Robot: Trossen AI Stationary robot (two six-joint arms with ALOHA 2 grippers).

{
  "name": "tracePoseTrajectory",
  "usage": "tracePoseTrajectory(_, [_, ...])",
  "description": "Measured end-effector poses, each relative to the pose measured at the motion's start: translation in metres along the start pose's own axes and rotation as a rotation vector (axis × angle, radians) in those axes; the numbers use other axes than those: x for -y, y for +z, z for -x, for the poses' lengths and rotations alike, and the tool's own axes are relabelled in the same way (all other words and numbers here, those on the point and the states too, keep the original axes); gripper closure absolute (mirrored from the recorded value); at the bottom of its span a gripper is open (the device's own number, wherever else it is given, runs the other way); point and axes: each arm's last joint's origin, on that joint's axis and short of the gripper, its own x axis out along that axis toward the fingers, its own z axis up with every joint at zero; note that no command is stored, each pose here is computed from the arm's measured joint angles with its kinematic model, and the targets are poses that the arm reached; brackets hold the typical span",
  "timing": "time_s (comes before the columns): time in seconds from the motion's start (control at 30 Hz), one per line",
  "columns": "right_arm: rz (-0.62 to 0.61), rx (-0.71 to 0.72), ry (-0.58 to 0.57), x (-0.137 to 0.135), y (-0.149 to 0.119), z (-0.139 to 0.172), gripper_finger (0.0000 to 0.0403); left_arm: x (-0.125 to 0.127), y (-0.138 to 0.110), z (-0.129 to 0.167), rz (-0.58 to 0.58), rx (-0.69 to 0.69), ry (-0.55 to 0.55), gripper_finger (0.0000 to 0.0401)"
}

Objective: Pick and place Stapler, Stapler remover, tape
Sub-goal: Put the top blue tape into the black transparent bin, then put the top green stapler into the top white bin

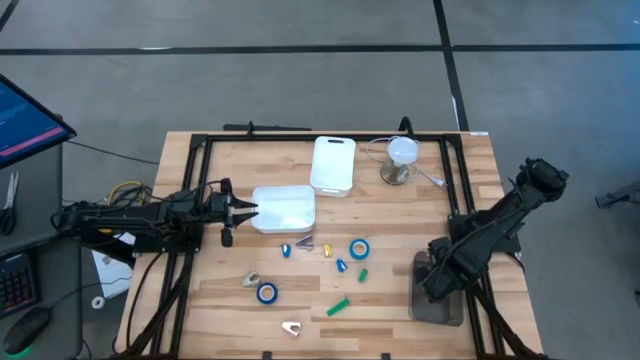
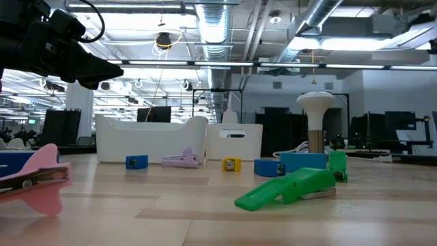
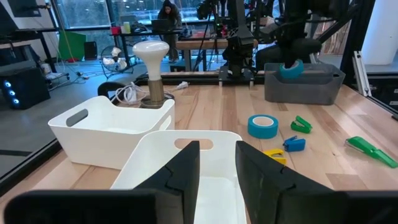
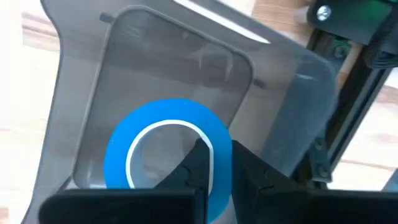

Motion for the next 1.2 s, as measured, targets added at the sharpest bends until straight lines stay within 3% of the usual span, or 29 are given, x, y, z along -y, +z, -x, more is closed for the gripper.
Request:
tracePoseTrajectory(0.43, [0.006,0.063,-0.121,-0.025,-0.009,-0.037,0.0377,0.0,0.0,0.0,0.0,0.004,0.0,0.0306])
tracePoseTrajectory(0.53, [0.014,0.076,-0.131,-0.026,-0.009,-0.039,0.0362,0.0,0.0,0.0,0.0,0.005,0.0,0.0306])
tracePoseTrajectory(0.9, [0.149,0.047,-0.1,-0.024,-0.001,-0.029,0.0289,0.0,0.0,0.0,0.0,0.005,-0.001,0.0306])
tracePoseTrajectory(1.2, [0.25,-0.017,0.039,-0.02,0.022,-0.002,0.0289,0.0,0.0,0.0,0.001,0.005,0.0,0.0306])
